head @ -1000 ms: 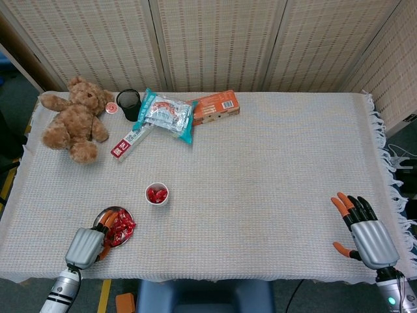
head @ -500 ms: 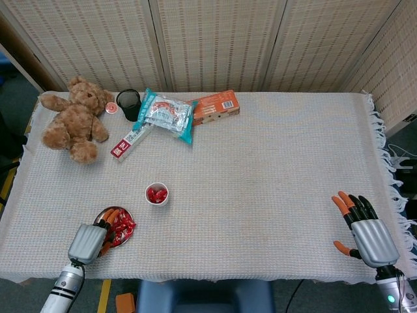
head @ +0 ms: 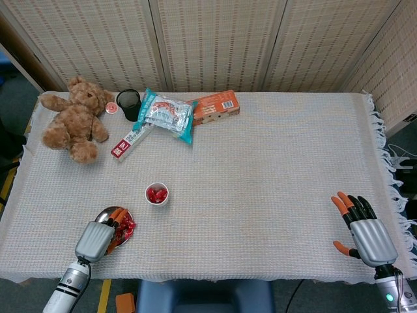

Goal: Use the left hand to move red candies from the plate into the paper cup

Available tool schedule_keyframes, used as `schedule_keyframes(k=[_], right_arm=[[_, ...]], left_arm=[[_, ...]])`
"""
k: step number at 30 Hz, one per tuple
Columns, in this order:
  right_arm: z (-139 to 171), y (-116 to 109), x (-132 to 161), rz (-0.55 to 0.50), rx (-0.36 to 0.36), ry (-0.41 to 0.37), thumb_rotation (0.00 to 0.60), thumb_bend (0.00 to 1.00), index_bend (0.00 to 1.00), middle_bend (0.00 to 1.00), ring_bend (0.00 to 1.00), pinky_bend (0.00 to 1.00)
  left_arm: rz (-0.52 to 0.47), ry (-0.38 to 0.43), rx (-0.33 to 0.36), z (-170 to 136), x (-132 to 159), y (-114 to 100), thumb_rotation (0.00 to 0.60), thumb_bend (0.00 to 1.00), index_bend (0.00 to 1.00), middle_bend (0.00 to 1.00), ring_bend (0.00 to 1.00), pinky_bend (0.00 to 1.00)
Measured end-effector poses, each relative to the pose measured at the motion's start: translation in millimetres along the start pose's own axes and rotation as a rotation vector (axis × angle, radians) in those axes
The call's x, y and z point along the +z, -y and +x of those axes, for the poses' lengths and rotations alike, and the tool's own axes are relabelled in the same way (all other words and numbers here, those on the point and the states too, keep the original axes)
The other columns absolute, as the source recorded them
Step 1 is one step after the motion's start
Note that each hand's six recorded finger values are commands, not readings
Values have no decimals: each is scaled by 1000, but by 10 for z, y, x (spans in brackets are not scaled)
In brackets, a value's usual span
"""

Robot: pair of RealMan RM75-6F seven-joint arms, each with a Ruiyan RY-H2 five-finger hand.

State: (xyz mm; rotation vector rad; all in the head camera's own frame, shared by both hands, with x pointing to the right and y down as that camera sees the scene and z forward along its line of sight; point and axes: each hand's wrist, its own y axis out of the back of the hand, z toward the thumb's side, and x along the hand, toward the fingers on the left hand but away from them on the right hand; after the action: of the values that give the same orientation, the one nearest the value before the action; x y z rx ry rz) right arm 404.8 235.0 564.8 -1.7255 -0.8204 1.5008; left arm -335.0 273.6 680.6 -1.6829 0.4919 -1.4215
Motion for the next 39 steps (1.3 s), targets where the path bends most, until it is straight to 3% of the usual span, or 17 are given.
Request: schedule_keyframes(k=[7,12,20,26,33,39], right_arm=[[2,13,1,1,10,3,600,86,0,0,0,0],[6,1,-6,-1,6,5,600,86,0,0,0,0],[8,-6,-12,-2,3,6,600,86,0,0,0,0],[3,2,-8,-2,5,4,600,86,0,0,0,0],[2,7,-3,-1,5,4,600,86,0,0,0,0],[2,10,-7,0,7,6,600,86,0,0,0,0]], left_arm=[[142,26,30,40,75,30,600,317,82,1,603,894],[261,50,38,90,170,82,600,318,103,18,603,894],[300,62,26,106,223,122,600,317,129,116,609,894],[294,49,39,75,190,100,600,316,255,276,637,912],[287,42,36,53,139,120,600,316,294,291,641,914],[288,48,37,74,159,119,600,317,250,284,640,915]])
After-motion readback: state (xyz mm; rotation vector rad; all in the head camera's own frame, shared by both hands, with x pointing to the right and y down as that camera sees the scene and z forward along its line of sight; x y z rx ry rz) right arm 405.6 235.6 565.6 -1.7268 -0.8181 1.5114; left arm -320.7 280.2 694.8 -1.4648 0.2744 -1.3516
